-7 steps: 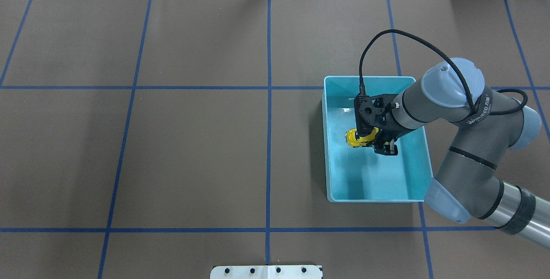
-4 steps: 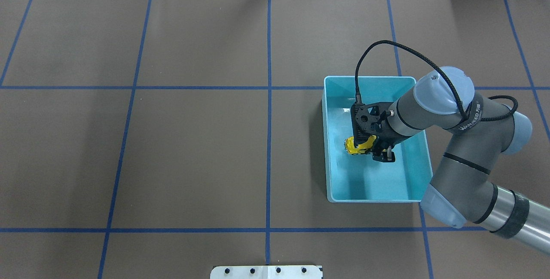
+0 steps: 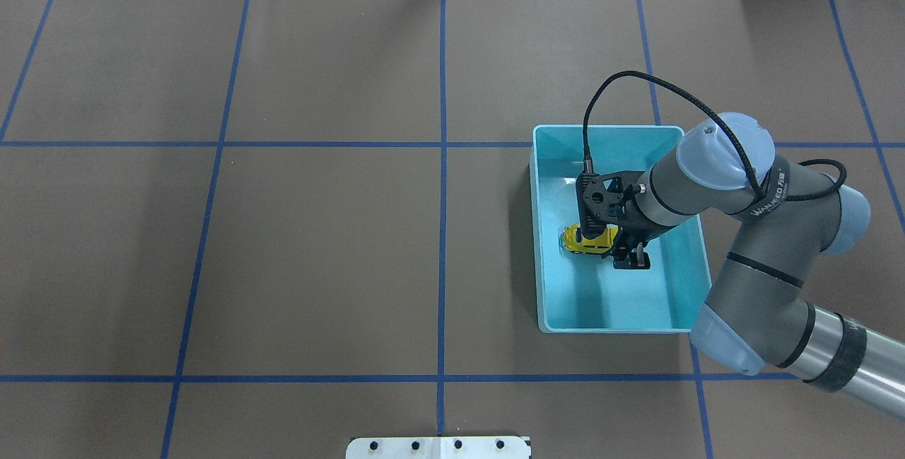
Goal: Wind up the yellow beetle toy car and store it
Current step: 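Open the right gripper and withdraw the right arm from the bin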
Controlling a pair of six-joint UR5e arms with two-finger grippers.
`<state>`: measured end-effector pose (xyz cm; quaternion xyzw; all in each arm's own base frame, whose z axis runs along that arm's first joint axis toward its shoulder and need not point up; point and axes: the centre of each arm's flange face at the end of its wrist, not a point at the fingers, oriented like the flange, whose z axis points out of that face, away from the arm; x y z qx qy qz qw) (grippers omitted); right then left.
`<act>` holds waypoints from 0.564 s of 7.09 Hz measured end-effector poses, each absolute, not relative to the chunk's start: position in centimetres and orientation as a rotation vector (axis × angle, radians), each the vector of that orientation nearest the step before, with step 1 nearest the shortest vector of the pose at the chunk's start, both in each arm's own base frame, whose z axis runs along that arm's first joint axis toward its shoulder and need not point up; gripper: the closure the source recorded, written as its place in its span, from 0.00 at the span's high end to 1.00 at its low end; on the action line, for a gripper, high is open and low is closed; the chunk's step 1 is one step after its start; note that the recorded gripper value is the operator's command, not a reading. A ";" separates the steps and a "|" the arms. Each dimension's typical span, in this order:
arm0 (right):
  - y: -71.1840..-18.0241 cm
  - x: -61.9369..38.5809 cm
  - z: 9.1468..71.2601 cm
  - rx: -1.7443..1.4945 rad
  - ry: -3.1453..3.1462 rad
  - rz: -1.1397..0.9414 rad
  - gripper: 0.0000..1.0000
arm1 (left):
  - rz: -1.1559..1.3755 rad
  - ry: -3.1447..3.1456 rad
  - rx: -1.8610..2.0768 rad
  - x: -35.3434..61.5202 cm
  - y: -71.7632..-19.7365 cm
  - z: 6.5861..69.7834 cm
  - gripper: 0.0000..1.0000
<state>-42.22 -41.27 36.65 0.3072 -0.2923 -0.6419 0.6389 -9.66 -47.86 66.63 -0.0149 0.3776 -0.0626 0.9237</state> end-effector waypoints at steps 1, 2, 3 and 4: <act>-41.9 -41.4 35.9 0.714 -0.680 -1.452 1.00 | -0.128 0.775 -0.031 -9.7 -47.9 66.6 1.00; -43.1 -39.7 34.0 0.736 -0.716 -1.417 1.00 | -0.128 0.775 -0.031 -9.7 -47.9 66.6 1.00; -44.9 -36.3 31.4 0.748 -0.762 -1.325 1.00 | -0.128 0.774 -0.031 -9.7 -47.8 66.6 1.00; -47.1 -31.4 29.4 0.725 -0.812 -1.148 1.00 | -0.129 0.774 -0.031 -9.7 -47.8 66.7 1.00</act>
